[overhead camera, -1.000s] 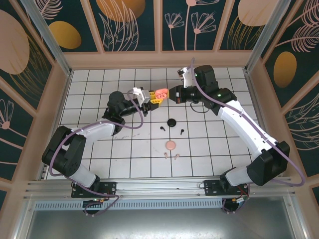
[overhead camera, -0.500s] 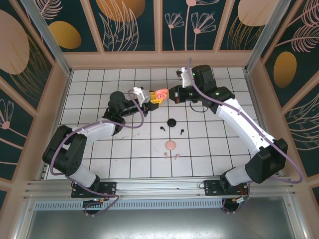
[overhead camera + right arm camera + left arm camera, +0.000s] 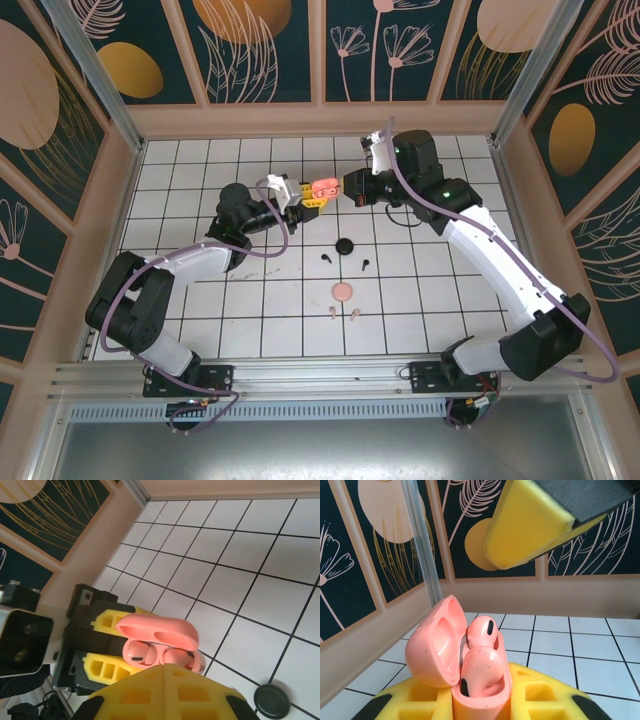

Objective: Insert the wireless bluetooth earbuds into the charging case

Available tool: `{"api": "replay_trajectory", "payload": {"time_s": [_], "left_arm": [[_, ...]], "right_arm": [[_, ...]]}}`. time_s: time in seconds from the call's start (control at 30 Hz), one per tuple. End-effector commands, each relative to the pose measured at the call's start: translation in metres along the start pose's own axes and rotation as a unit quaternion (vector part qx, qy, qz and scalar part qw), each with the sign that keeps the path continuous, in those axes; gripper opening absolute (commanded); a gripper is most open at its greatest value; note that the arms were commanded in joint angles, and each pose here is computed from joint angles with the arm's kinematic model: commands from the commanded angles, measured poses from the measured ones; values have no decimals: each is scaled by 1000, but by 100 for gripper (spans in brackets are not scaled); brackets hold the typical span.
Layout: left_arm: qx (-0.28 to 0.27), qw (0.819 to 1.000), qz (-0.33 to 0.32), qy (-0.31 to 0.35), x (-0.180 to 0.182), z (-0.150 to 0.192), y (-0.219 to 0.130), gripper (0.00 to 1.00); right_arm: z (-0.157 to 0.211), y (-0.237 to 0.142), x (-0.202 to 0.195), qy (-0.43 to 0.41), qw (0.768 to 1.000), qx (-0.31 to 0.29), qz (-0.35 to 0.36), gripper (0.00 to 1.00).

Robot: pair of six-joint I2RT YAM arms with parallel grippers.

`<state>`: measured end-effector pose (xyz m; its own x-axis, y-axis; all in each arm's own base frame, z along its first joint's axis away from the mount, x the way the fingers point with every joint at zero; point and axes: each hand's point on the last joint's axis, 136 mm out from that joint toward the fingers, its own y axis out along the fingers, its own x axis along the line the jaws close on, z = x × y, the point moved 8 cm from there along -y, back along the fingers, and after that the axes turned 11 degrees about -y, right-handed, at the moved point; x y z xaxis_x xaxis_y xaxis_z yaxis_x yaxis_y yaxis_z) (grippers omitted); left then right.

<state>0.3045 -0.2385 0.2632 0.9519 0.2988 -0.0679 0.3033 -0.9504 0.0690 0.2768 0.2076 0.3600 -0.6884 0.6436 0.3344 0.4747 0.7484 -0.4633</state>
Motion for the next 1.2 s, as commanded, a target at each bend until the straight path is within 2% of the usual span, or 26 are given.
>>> {"api": "replay_trajectory", "payload": {"time_s": [0.0,0.17,0.4,0.57,0.7,0.87,1.03,1.17], "left_arm": [[-26,999,22,18,-3,-15,5,0],[-20,1000,21,10,-2,-12,5,0],[-23,1000,19,7,-2,-16,5,0],[-29,1000,3,-2,2,-18,6,0],[-29,999,-16,-6,6,-17,7,0],[-20,999,-13,-25,10,-14,11,0],[-24,998,-12,-54,9,-9,10,0],[-7,990,-41,-131,20,13,13,0]], "right_arm": [[-18,-12,6,-5,999,-34,10,0],[-45,5,-3,-10,999,-37,30,0],[-70,62,-24,-7,999,39,30,0],[-58,80,-27,-5,994,103,28,0],[-31,76,-2,-21,989,144,21,0],[-26,47,7,-7,993,101,61,0],[-46,13,-27,67,986,-6,150,0],[-37,-4,-65,128,972,-56,187,0]]}}
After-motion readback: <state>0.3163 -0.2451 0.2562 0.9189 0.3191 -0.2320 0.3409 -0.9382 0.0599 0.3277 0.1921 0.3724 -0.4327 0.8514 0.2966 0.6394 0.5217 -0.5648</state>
